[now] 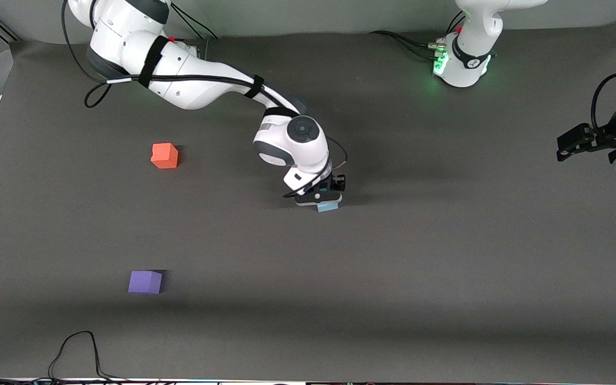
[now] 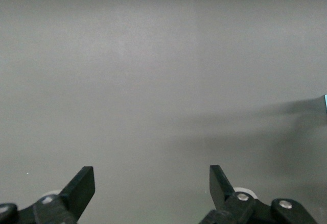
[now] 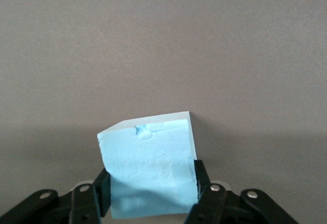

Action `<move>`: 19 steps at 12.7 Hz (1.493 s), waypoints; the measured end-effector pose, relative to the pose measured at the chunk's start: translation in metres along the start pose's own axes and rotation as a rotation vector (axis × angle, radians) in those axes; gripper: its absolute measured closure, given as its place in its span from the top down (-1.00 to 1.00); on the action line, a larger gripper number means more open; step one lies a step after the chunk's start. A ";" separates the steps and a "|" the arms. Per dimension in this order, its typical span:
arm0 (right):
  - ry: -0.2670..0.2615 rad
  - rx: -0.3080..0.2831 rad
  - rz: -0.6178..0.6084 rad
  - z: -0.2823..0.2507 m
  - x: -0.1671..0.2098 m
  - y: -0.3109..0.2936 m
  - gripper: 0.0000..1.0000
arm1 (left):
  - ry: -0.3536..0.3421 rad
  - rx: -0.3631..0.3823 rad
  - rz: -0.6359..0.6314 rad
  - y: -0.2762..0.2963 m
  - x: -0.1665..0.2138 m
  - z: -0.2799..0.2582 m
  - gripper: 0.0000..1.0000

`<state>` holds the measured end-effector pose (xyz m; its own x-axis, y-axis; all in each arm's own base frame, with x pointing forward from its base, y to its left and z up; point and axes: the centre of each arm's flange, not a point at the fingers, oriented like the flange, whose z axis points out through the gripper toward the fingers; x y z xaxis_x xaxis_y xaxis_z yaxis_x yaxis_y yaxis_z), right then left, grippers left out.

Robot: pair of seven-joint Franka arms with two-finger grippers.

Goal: Place blue block between orange and purple blocks
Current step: 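Close the right gripper on the blue block and lift it, then carry the blue block with the right gripper toward the orange block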

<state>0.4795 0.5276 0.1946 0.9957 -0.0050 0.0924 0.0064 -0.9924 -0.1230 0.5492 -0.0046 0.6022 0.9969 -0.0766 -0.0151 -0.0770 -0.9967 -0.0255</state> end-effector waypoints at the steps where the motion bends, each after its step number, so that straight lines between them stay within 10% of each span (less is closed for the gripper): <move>1: 0.003 0.002 0.003 -0.001 0.002 0.000 0.22 | 0.002 0.000 -0.003 0.001 -0.003 -0.001 1.00; 10: 0.042 -0.092 0.071 -0.108 0.075 0.120 0.19 | -0.009 -0.002 -0.008 0.007 -0.004 -0.006 1.00; 14: -0.079 -0.086 0.071 -0.131 0.098 0.200 0.19 | -0.022 -0.003 -0.006 0.009 -0.002 -0.002 1.00; 19: -0.094 -0.113 0.022 -0.173 0.113 0.360 0.19 | -0.028 -0.003 -0.003 0.010 -0.001 0.001 1.00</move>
<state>0.5782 0.1481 0.3317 0.9998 -0.0208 -0.0029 -0.0208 -0.9997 -0.0119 0.5478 -0.0142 0.6011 0.9965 -0.0726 -0.0427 -0.0736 -0.9970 -0.0223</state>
